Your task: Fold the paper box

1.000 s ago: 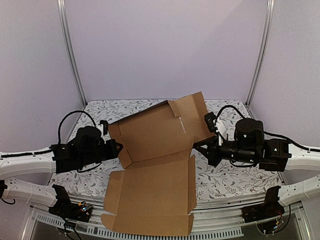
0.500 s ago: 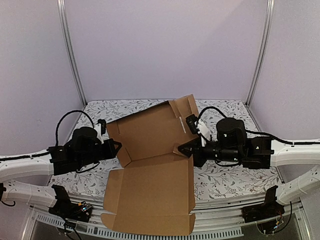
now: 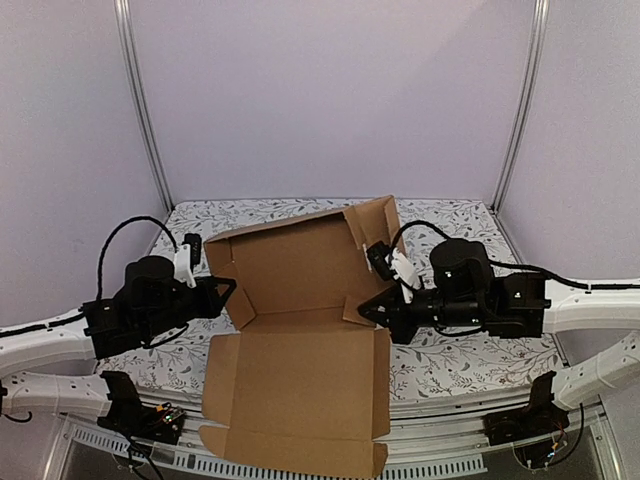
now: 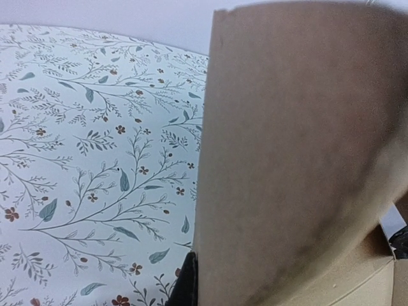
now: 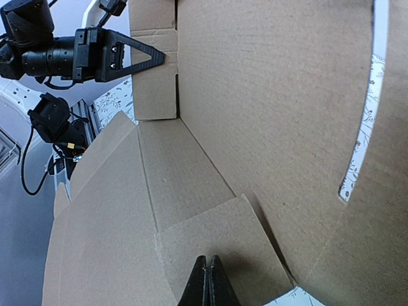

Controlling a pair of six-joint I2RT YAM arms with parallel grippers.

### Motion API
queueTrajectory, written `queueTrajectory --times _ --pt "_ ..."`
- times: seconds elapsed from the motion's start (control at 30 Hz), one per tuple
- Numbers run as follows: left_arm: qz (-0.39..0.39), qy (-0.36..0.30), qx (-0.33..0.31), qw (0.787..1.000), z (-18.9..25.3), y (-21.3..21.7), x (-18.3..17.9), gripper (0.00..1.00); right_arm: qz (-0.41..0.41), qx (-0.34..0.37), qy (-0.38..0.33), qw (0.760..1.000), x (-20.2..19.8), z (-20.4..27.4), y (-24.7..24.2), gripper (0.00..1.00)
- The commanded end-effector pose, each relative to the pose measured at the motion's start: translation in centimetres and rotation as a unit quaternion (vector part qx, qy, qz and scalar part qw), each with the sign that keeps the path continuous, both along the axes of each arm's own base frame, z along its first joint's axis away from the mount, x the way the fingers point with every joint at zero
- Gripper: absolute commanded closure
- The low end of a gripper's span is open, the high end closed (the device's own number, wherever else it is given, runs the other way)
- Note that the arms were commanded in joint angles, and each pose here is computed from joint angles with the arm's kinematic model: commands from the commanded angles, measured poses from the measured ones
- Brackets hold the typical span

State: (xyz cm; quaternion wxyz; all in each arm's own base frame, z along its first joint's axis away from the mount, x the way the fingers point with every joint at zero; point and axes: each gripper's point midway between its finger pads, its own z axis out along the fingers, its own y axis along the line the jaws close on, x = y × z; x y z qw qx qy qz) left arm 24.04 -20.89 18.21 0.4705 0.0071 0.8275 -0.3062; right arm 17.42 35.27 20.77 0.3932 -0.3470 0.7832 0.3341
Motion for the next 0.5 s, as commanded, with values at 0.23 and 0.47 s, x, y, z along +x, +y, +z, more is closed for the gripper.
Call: queueTrajectory --times 0.23,0.47 --pt "0.019 -0.041 -0.025 0.999 2.1 0.6 0.6 1.0 0.002 0.021 -0.035 0.999 -1.5 4.9 -3.1 1.0" --pt "0.079 -0.039 -0.007 0.996 1.9 2.7 1.3 1.0 0.019 0.054 -0.005 0.998 -3.3 6.5 -3.9 0.76"
